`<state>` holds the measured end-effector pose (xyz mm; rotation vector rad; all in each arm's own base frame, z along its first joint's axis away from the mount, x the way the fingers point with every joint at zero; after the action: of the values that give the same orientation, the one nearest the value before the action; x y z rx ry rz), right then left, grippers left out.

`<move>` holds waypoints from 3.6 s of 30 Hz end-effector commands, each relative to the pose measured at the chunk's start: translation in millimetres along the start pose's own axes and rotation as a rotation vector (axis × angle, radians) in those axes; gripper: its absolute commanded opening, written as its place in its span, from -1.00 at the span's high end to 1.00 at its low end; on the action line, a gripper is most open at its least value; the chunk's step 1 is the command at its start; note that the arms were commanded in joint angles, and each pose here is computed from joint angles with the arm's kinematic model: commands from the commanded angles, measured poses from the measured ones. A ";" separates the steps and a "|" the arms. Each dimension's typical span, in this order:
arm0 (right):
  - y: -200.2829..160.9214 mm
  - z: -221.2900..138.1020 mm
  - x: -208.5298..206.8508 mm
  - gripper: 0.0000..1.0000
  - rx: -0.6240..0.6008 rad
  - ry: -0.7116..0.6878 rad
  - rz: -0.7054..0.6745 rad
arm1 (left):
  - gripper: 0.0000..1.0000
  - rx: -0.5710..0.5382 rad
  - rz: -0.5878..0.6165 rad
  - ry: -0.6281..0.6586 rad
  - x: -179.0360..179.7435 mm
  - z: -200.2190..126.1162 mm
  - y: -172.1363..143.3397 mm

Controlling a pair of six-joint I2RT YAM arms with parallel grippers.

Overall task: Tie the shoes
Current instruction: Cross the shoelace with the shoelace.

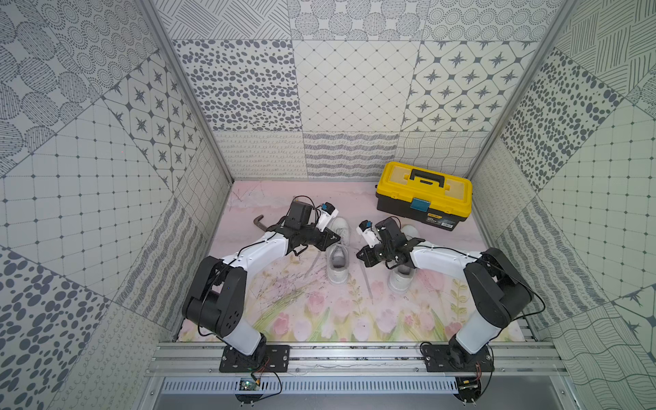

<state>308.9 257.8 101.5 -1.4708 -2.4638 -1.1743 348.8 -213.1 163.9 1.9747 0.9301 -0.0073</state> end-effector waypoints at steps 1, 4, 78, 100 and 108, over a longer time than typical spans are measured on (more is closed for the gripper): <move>0.6 -17.3 -9.9 1.00 -0.010 0.003 0.064 | 1.00 -0.055 0.022 0.012 2.2 -7.4 9.3; -4.3 -24.3 -21.9 1.00 0.009 -0.030 0.109 | 1.00 -0.056 0.019 0.021 4.0 -9.0 8.8; 103.7 -0.4 25.7 1.00 0.050 0.086 0.200 | -0.07 0.000 0.208 -0.210 -95.4 -2.8 3.0; 102.3 -3.4 27.4 1.00 0.040 0.082 0.132 | -0.05 -0.034 0.134 -0.103 -79.7 -20.8 7.8; 101.1 -3.3 26.5 1.00 0.041 0.078 0.126 | -0.14 -0.066 0.173 -0.007 -74.6 -29.7 -7.0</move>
<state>370.6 300.7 158.4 -1.5490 -2.2622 -1.0584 280.5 -241.5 202.4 1.9939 0.7332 0.0166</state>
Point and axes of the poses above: each gripper's point midway between its finger pads, its own z axis out along the fingers, its own x axis along the line the jaws close on, y = z × x, the point moved 3 cm from there along -z, back along the fingers, and after that the axes turned 2 degrees about z, right-handed, at the moved point
